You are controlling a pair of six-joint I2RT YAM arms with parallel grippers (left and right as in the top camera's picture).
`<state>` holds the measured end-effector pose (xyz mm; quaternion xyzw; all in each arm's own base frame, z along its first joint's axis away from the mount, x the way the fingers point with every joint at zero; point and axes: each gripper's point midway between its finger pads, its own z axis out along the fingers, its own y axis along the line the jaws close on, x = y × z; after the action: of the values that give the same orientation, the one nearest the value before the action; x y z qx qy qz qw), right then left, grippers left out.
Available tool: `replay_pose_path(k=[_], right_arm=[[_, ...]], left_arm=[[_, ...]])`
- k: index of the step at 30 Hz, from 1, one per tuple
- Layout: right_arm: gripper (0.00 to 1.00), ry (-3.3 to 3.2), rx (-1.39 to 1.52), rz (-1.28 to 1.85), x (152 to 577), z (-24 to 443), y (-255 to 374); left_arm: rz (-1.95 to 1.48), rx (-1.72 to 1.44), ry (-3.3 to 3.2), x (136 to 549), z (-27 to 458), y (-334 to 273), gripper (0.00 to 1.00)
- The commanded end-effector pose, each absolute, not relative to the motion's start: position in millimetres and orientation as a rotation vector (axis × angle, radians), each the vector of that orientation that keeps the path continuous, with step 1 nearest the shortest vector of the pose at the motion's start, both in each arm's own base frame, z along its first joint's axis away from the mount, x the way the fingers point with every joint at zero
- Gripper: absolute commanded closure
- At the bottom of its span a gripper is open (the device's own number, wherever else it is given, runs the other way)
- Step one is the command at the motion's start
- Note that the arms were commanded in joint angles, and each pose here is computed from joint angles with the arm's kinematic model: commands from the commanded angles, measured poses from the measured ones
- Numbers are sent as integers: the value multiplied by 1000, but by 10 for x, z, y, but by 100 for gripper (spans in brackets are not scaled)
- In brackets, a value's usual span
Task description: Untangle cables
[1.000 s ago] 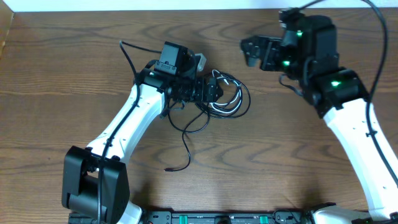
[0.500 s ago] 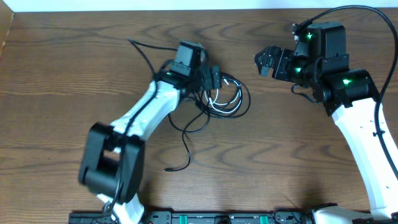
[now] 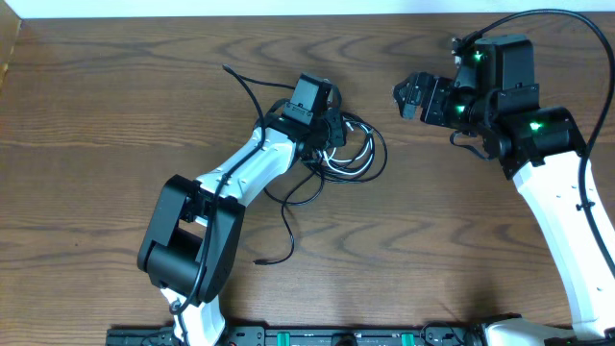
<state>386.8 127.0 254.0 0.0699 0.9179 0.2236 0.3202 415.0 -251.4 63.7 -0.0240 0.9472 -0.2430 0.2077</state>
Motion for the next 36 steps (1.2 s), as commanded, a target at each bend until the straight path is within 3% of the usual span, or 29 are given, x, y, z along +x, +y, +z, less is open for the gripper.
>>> replay_pose_path(k=[1,2,3,7,10,21,27,36], right_arm=[[1,2403,197,593,3820,2615,1247],[1,2408,199,591,3811,2605,1245],[1,2411,200,590,3805,2600,1244],[1,2422,202,588,3787,2582,1240],[1,2436,201,581,3765,2556,1232],[1,2471,195,449,3740,2434,1080],[1,2521,163,537,3666,2350,1215],[1,2481,29,759,3678,2450,1642]], left_arm=[[-662,-47,2648,4131,602,-2491,77],[-656,-34,2651,4124,597,-2487,88],[-653,-34,2657,4112,588,-2481,92],[-732,-9,2655,4064,689,-2566,93],[-894,57,2593,4008,1075,-2729,92],[-1046,187,2074,3739,3112,-2629,93],[-1087,235,1816,3516,3923,-2518,92],[-1147,185,1774,3517,4066,-2521,92]])
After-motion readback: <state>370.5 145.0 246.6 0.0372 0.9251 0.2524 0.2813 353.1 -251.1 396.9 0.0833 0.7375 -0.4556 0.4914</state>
